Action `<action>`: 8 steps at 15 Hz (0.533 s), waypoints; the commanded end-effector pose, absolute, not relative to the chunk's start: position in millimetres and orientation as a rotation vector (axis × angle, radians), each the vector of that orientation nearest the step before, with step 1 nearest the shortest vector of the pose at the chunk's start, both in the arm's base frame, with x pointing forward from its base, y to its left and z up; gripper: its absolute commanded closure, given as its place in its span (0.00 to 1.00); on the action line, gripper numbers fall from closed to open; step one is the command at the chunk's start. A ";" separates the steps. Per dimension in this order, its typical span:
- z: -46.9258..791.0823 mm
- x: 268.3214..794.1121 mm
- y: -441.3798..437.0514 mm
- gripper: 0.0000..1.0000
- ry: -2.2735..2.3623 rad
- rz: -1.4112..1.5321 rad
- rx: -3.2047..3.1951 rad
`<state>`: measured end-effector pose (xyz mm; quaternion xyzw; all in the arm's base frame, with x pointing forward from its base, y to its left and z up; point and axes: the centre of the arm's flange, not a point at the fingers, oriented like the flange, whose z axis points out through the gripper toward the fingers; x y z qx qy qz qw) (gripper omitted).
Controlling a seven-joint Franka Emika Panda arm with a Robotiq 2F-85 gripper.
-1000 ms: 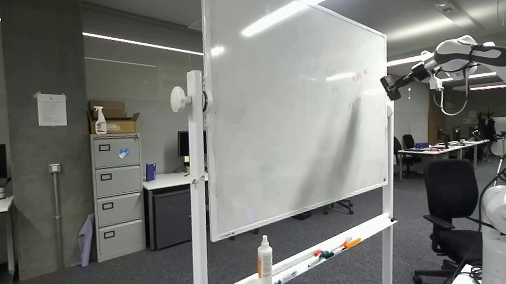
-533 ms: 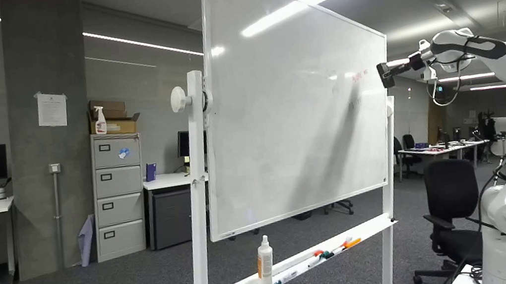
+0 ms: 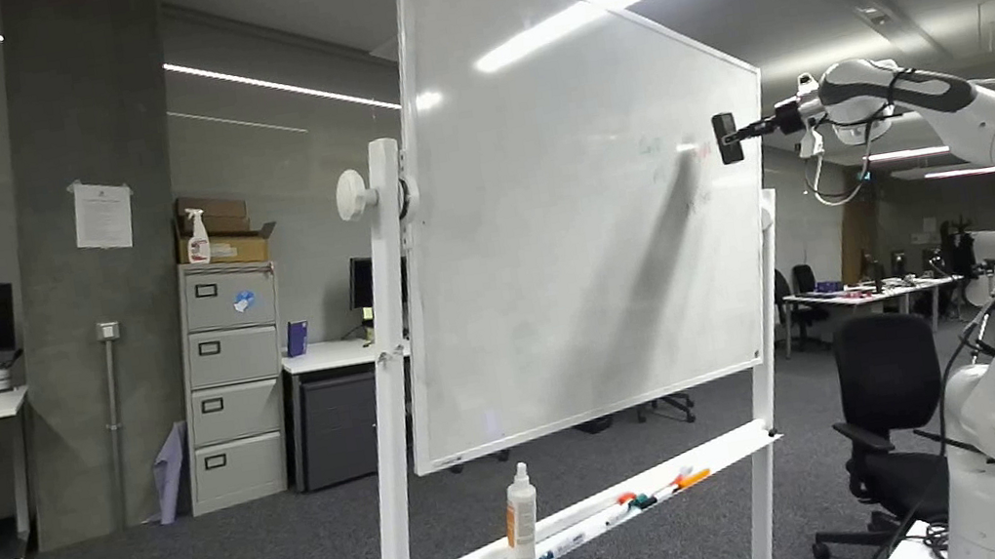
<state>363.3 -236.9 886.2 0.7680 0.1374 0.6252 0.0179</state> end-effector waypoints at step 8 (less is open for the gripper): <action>881.8 372.1 -233.4 0.41 0.426 1.937 2.395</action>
